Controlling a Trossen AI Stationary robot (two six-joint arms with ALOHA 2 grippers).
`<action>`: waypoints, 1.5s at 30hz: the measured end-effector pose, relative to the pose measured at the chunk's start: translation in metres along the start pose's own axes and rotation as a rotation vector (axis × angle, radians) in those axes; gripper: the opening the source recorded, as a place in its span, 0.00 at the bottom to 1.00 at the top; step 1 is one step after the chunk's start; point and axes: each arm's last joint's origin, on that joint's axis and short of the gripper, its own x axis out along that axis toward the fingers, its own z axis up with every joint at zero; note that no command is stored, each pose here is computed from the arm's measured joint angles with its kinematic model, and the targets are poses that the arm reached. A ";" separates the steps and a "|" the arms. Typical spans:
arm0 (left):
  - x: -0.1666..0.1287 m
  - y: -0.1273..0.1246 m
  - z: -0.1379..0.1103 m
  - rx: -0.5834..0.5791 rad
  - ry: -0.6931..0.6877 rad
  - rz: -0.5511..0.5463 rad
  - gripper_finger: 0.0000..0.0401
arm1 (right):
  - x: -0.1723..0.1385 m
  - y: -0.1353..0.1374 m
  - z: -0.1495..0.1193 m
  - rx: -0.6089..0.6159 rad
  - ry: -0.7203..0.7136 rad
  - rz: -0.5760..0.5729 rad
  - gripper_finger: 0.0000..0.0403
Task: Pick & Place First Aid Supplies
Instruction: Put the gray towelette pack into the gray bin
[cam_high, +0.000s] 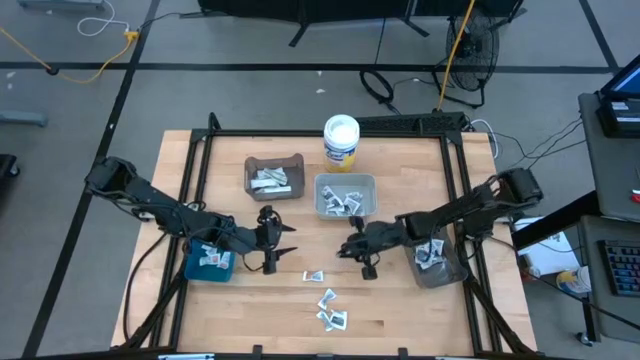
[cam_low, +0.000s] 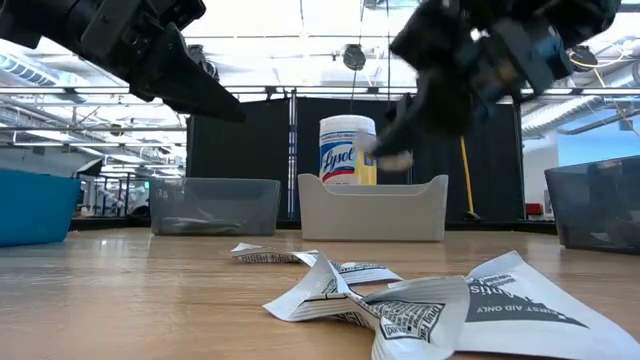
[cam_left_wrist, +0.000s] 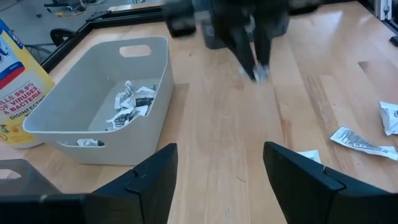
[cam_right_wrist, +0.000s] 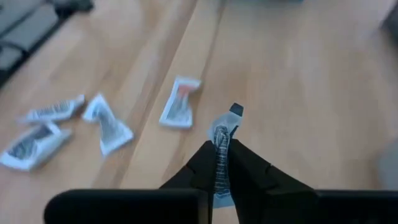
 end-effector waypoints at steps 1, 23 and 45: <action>0.000 0.000 0.000 0.002 0.000 0.000 0.60 | -0.005 -0.003 0.005 0.005 -0.025 -0.007 0.07; 0.000 0.000 0.000 0.026 0.001 -0.005 0.60 | -0.075 -0.112 0.026 0.409 -0.184 -0.296 0.10; 0.000 0.000 0.011 -0.030 -0.101 -0.013 0.60 | -0.075 -0.115 0.011 0.207 -0.057 -0.326 0.23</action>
